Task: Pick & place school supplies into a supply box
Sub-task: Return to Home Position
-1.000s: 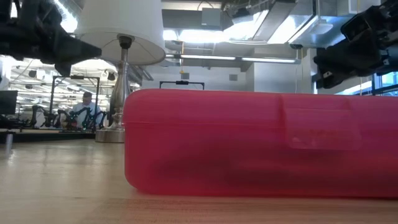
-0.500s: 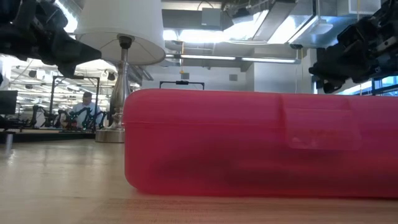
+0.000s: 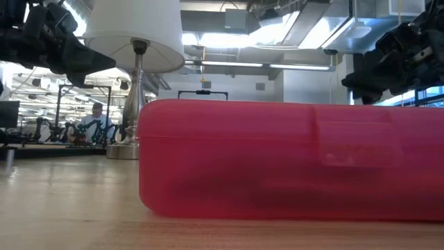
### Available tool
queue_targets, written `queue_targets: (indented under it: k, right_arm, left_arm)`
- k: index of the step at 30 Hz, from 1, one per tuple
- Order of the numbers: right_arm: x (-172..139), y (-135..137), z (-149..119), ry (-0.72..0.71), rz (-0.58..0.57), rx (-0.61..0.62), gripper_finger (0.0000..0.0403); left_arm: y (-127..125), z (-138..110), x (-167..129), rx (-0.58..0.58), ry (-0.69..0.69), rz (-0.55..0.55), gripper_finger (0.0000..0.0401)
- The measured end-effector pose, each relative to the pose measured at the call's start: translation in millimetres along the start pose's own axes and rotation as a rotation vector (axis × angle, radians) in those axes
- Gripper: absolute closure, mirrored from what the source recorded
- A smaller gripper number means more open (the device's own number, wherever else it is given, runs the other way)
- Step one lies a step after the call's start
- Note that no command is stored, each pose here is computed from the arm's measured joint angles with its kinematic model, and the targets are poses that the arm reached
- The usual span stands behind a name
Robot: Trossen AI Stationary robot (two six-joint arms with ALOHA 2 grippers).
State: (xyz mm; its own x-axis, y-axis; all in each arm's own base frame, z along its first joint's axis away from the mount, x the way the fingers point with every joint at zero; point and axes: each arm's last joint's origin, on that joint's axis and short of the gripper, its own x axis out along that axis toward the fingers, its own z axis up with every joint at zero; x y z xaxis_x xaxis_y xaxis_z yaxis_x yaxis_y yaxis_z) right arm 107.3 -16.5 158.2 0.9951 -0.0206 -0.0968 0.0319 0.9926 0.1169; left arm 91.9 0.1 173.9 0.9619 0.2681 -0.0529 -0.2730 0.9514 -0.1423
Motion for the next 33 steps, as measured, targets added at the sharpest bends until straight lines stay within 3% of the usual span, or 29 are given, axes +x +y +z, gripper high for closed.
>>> queue_targets:
  k: [15, 33]
  right_arm:
    - [-14.7, -6.3, 14.4, -0.189, -0.087, -0.002, 0.0324]
    - [-14.6, -6.4, 13.9, -0.183, -0.087, -0.004, 0.0325]
  left_arm:
    - [0.0, 0.2, 0.0, 0.002, -0.002, 0.0, 0.0393]
    - [0.0, 0.2, 0.0, 0.002, -0.002, 0.001, 0.0391]
